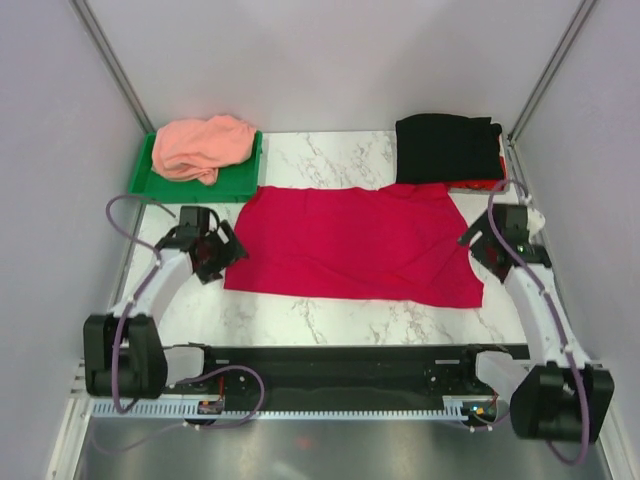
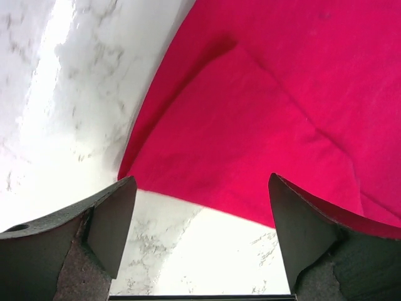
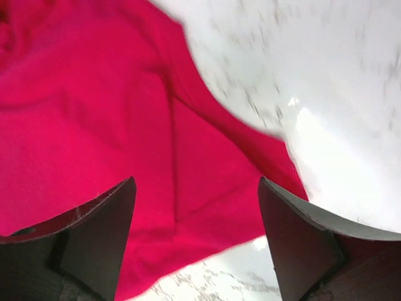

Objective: Fold and stack the t-shirts

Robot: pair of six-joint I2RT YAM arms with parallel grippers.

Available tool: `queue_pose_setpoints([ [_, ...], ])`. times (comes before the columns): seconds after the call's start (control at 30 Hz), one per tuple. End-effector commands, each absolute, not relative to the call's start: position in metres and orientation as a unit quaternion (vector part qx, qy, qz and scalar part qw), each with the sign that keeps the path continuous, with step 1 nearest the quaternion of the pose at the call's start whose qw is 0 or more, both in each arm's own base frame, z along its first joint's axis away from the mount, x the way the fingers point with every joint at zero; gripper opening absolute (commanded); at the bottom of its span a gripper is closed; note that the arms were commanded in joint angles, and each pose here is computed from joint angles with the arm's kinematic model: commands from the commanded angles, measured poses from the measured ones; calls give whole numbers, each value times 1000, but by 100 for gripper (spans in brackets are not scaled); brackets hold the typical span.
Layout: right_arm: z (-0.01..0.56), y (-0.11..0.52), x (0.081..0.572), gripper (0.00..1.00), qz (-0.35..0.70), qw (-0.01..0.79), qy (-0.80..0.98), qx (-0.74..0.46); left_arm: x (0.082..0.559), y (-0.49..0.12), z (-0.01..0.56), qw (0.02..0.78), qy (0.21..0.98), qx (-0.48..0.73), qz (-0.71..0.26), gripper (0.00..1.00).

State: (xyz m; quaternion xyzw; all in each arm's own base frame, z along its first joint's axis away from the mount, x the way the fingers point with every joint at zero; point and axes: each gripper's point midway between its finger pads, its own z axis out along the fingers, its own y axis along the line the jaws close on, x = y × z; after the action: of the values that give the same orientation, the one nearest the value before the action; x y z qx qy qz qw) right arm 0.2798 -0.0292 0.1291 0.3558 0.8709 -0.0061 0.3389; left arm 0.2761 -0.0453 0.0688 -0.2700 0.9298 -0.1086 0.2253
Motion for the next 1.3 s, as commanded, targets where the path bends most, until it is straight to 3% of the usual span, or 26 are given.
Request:
queue_pose_setpoints([
  [0.0,78,-4,247,85,90,284,860,414,266,-50,68,265,903,-308,-142,91],
  [0.2,31,-20,207,76,54,226,848,476,249,-58,41,266,882,-346,-176,83],
  [0.43,18,-28,210,69,53,234,842,483,248,-53,21,279,867,-374,-174,77],
  [0.53,14,-28,214,58,56,235,842,482,250,-52,17,283,864,-379,-173,71],
  [0.57,13,-28,213,41,57,235,841,483,251,-53,17,284,864,-378,-176,66],
  [0.6,13,-28,215,31,59,239,840,483,253,-52,17,287,862,-381,-173,57],
  [0.7,19,-32,226,21,61,255,839,476,262,-51,15,283,862,-387,-168,51],
  [0.77,30,-37,242,14,61,266,842,466,274,-52,16,279,861,-389,-171,32],
  [0.8,34,-38,250,12,63,270,844,459,279,-57,18,277,860,-386,-183,11],
  [0.83,40,-33,260,8,82,270,851,444,285,-60,23,279,860,-382,-191,2],
  [0.87,58,-36,283,0,92,278,854,430,298,-62,37,286,859,-375,-201,2],
  [0.93,88,-42,298,0,83,295,866,395,306,-61,60,297,861,-363,-197,2],
  [0.97,134,-52,313,0,76,356,848,386,307,-56,90,320,855,-359,-194,2],
  [1.03,171,-69,309,0,38,392,831,393,305,-35,120,369,837,-371,-160,2],
  [1.13,141,-67,278,0,34,343,838,423,286,-18,144,392,817,-391,-160,2],
  [1.27,86,-53,238,0,45,292,843,449,250,-27,106,351,824,-411,-173,2],
])
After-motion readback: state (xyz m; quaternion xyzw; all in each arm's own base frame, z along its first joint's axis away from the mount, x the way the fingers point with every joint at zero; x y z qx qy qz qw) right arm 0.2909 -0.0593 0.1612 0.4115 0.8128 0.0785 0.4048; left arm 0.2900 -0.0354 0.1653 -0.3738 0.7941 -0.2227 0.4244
